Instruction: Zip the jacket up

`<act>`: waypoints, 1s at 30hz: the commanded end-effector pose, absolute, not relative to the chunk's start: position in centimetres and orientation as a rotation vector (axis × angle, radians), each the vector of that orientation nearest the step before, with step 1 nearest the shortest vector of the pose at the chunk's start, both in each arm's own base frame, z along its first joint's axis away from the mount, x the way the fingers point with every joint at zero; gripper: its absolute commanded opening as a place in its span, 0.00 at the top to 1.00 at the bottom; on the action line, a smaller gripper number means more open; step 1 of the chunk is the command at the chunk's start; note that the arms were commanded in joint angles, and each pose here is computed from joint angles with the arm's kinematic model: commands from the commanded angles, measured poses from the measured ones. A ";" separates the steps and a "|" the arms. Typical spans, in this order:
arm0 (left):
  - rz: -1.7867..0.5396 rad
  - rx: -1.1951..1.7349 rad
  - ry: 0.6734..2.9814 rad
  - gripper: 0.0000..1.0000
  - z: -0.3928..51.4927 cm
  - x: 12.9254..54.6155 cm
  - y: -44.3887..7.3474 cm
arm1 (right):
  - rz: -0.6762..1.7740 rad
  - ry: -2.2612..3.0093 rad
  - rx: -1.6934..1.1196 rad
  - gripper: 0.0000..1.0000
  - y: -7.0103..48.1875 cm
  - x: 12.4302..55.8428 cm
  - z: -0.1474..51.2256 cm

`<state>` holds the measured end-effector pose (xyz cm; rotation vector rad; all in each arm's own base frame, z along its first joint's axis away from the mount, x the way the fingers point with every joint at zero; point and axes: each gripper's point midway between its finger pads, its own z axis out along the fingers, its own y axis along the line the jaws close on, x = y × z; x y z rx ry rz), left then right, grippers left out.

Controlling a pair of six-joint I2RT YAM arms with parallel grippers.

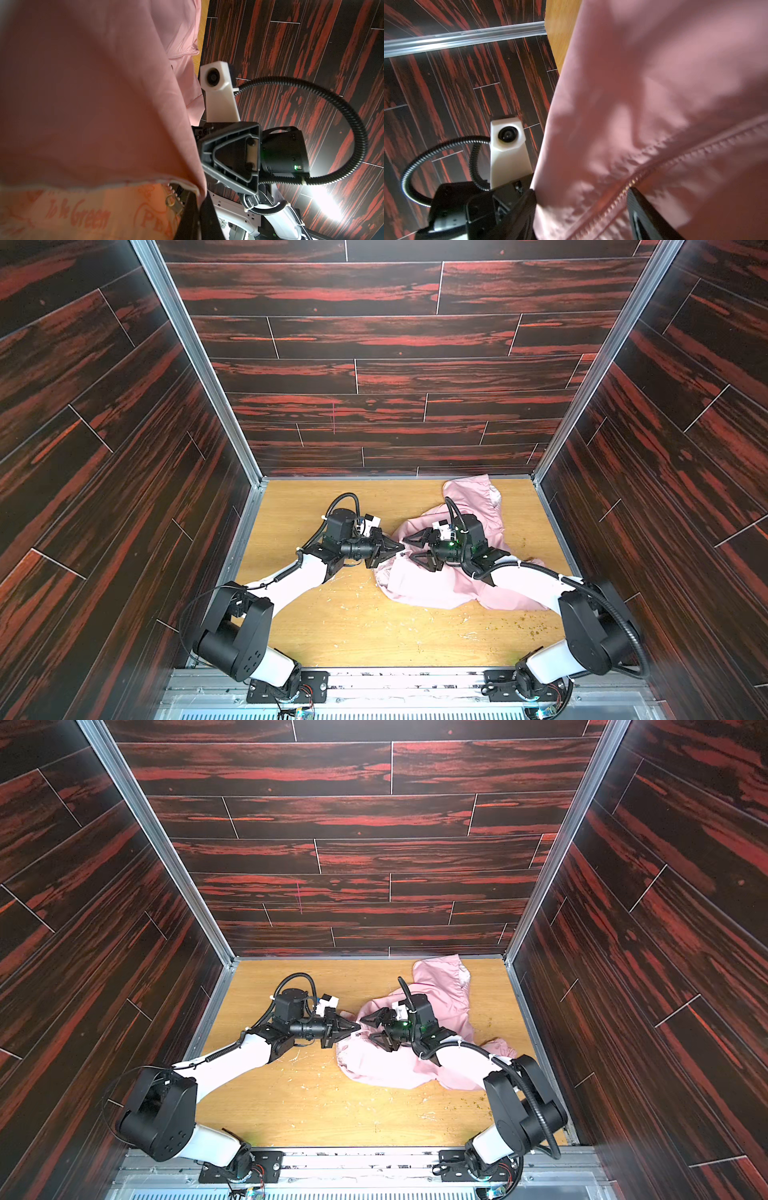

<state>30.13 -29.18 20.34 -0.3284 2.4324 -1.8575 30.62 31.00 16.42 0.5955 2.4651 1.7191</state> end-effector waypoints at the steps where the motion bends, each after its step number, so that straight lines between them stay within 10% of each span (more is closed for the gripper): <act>1: -1.893 -0.257 2.348 1.00 22.9 29.7 -29.2 | 1.796 2.427 0.658 0.34 31.7 31.6 16.9; 12: -1.870 -0.274 2.346 0.83 22.5 29.3 -28.7 | 1.791 2.436 0.662 1.00 32.0 31.9 18.4; 30: -1.621 -0.238 2.456 0.55 19.3 27.3 -27.1 | 1.800 2.449 0.651 1.00 32.4 32.1 19.4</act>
